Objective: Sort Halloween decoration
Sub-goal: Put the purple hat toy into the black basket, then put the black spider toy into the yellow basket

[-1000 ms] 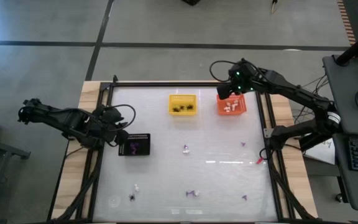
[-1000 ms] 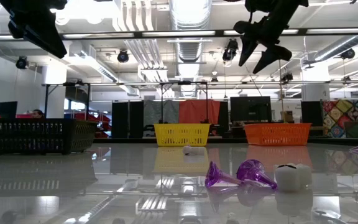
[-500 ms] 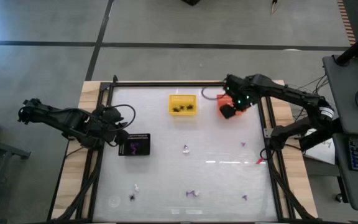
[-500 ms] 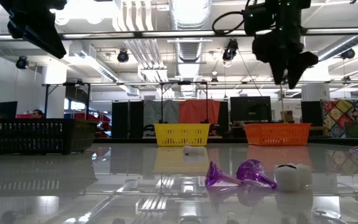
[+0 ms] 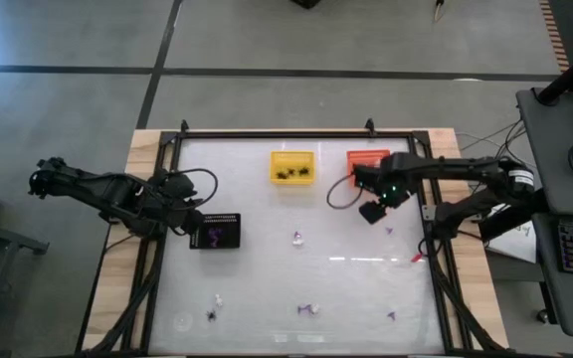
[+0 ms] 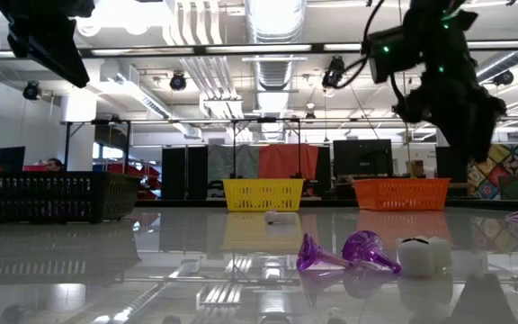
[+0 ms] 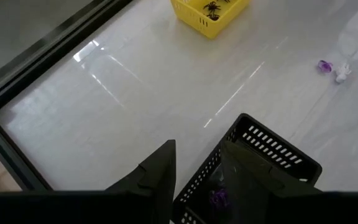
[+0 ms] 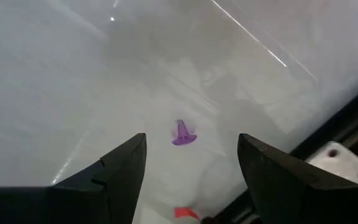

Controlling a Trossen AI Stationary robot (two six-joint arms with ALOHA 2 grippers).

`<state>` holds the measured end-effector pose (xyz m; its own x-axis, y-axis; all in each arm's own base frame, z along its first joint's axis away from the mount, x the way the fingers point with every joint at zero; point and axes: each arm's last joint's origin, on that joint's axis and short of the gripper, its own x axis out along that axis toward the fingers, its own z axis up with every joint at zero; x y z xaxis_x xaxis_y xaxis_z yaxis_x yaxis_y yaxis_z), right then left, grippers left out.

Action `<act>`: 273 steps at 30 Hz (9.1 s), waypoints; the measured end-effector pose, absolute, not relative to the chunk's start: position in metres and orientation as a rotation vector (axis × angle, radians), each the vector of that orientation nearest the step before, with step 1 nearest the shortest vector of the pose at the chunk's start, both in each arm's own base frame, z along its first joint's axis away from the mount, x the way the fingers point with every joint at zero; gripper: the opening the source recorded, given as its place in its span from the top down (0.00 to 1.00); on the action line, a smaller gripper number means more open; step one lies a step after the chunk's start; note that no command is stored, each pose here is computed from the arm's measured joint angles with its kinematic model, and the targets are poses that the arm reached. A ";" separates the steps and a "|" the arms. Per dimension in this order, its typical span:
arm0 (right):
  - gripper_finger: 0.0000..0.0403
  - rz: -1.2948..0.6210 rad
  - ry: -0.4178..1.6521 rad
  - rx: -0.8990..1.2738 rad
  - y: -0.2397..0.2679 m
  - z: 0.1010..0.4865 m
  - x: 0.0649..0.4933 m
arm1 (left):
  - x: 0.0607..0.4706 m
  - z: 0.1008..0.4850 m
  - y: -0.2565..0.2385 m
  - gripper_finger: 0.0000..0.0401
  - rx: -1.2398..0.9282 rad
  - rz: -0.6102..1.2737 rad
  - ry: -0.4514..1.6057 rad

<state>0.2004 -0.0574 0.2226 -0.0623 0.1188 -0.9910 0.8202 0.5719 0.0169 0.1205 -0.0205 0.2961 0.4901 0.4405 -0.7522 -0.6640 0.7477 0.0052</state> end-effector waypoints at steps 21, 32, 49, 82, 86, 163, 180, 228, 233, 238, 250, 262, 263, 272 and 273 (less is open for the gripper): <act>0.42 -0.672 1.622 0.867 -0.029 0.151 0.177 | 0.121 0.296 -0.021 0.73 -0.312 0.682 0.808; 0.50 -0.674 1.598 0.959 -0.026 0.132 0.168 | 0.122 0.297 -0.021 0.73 -0.317 0.679 0.801; 0.98 -0.675 1.591 1.000 -0.025 0.131 0.169 | 0.123 0.297 -0.021 0.73 -0.326 0.679 0.792; 0.72 -0.647 1.539 0.666 -0.036 0.161 0.186 | 0.125 0.298 -0.022 0.73 -0.345 0.668 0.765; 0.73 -0.640 1.565 0.681 -0.037 0.156 0.186 | 0.125 0.299 -0.022 0.73 -0.346 0.667 0.763; 0.98 -0.408 0.954 0.989 -0.030 0.218 0.302 | 0.086 0.306 -0.008 0.73 -0.307 0.711 0.721; 0.98 -0.195 0.872 0.781 -0.011 0.224 0.448 | 0.079 0.309 -0.005 0.73 -0.297 0.709 0.679; 0.69 0.106 0.940 0.841 -0.012 0.231 0.515 | 0.088 0.305 -0.016 0.73 -0.429 0.452 0.828; 0.70 0.055 1.113 0.784 0.000 0.249 0.487 | 0.105 0.297 -0.031 0.73 -0.484 0.274 0.891; 0.69 -0.053 1.262 0.720 0.017 0.269 0.456 | 0.117 0.281 -0.050 0.73 -0.493 0.191 0.954; 0.72 -0.271 1.288 0.588 0.067 0.311 0.412 | 0.129 0.251 -0.115 0.73 -0.517 0.085 1.057; 0.71 -0.315 1.321 0.539 0.071 0.333 0.386 | 0.139 0.209 -0.182 0.73 -0.552 0.081 1.147; 0.72 -0.313 1.331 0.532 0.074 0.334 0.384 | 0.140 0.206 -0.187 0.73 -0.559 0.070 1.145; 0.73 -0.249 1.348 0.465 0.095 0.342 0.371 | 0.150 0.179 -0.205 0.73 -0.607 0.130 1.189; 0.73 -0.244 1.349 0.462 0.097 0.342 0.370 | 0.151 0.177 -0.207 0.73 -0.609 0.135 1.198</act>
<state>0.3697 0.0971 0.3423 0.2128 0.0936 -0.9726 0.4279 0.8860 0.1789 0.1507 -0.2067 0.1770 0.3775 -0.2155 -0.9006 -0.4101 0.8331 -0.3712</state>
